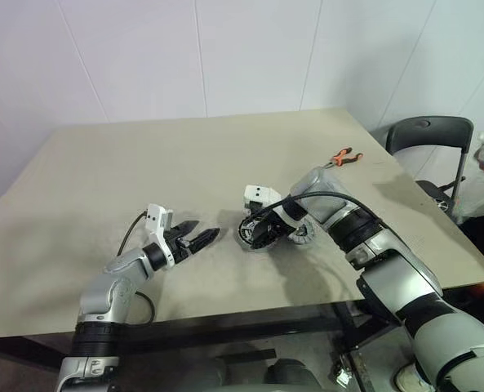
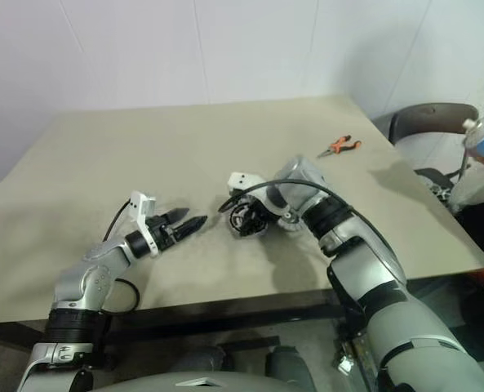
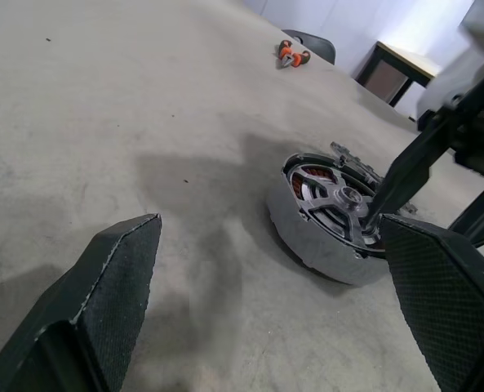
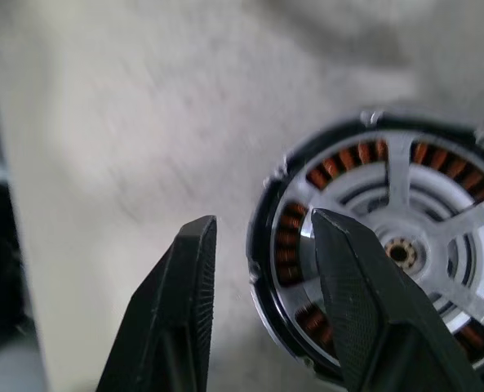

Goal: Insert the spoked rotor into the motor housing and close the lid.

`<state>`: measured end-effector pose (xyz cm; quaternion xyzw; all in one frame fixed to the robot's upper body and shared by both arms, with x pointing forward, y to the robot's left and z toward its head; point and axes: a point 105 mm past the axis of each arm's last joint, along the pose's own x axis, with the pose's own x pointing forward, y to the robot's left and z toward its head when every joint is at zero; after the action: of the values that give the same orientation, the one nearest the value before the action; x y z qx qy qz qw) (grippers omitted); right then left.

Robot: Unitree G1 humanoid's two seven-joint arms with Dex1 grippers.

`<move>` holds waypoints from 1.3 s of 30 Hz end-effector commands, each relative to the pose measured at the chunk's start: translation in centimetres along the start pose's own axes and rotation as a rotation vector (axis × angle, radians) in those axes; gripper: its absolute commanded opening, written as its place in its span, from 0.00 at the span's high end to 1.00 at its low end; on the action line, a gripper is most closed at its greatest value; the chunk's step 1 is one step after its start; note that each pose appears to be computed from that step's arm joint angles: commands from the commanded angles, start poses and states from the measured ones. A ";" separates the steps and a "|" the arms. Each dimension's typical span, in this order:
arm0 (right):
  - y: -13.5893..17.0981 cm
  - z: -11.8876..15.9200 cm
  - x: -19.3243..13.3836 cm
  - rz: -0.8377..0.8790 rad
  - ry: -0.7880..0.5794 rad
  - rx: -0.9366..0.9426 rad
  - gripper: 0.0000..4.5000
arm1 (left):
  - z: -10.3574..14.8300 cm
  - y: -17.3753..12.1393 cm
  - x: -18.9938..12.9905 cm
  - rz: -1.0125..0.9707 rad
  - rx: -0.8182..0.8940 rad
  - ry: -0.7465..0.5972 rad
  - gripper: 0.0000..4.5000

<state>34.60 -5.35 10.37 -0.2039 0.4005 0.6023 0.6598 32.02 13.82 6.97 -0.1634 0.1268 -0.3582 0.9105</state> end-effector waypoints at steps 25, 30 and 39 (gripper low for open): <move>2.5 -10.0 -7.7 -0.529 -0.944 1.012 0.56 | 3.0 -1.0 2.0 -0.142 0.090 0.031 0.00; 3.3 -8.9 -7.9 -0.510 -1.003 0.977 0.56 | 3.2 -0.8 2.3 -0.154 0.094 0.038 0.00; 3.3 -8.9 -8.2 -0.504 -0.970 0.953 0.56 | 3.3 -0.5 2.3 -0.153 0.094 0.035 0.00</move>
<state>29.11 -16.99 11.00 0.3187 0.2359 0.1950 0.8971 34.11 12.41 8.55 -0.1335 0.1381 -0.4305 0.8819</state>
